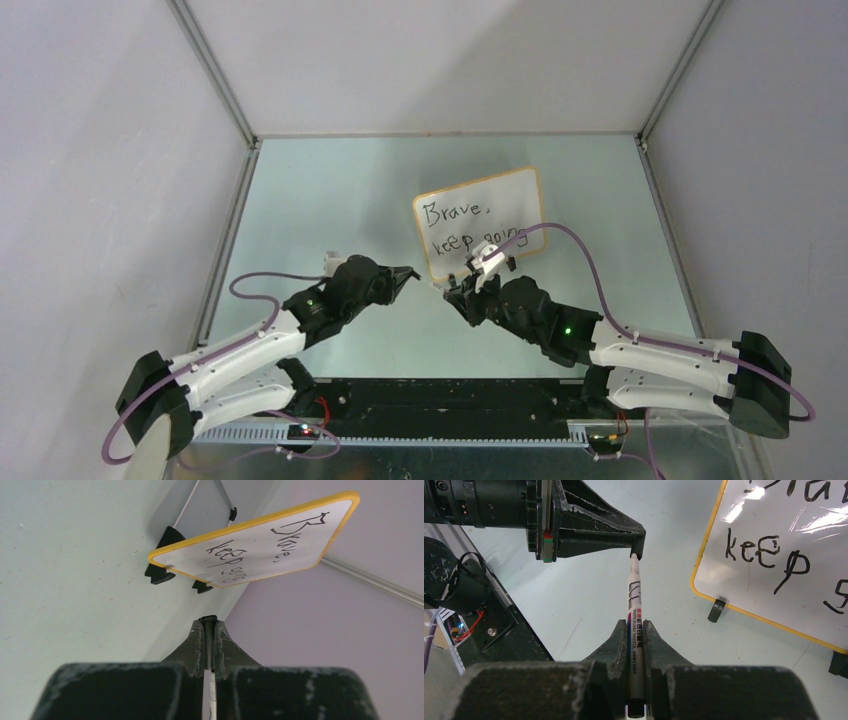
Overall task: Write a sentence on the whiteboard
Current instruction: Insert the whiteboard marker without the cap into the pen cap.
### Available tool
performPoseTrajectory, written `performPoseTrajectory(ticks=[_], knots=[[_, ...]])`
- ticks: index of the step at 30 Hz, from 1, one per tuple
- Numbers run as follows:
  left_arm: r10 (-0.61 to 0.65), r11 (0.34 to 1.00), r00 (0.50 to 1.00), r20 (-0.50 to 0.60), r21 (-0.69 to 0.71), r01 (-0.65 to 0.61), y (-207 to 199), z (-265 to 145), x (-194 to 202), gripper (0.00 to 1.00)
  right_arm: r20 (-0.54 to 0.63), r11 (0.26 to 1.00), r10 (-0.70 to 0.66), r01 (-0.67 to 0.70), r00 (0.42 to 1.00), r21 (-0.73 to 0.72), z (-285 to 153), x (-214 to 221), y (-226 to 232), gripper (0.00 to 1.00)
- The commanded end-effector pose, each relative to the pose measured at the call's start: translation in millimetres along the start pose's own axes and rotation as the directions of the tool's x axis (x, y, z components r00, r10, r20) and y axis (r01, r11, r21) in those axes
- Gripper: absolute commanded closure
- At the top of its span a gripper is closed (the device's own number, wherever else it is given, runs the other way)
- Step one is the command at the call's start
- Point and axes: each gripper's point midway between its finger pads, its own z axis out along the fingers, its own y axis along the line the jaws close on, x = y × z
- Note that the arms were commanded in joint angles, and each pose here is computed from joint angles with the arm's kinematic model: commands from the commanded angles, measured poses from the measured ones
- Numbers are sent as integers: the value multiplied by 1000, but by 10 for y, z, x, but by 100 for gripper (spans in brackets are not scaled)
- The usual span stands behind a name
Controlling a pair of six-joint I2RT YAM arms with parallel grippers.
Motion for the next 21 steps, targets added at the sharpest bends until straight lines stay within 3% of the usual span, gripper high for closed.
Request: performPoseTrajectory(ticks=[1,21], knots=[[-17,1000,1000,-14,11,17,-23,18,24,100,84,1000,10,-9,996,-10,21,-326,52,100],[-41,999,997,-64,32,43,-40,-5,101,100,69,1000,0,-1,998,13,69,-274,4,100]])
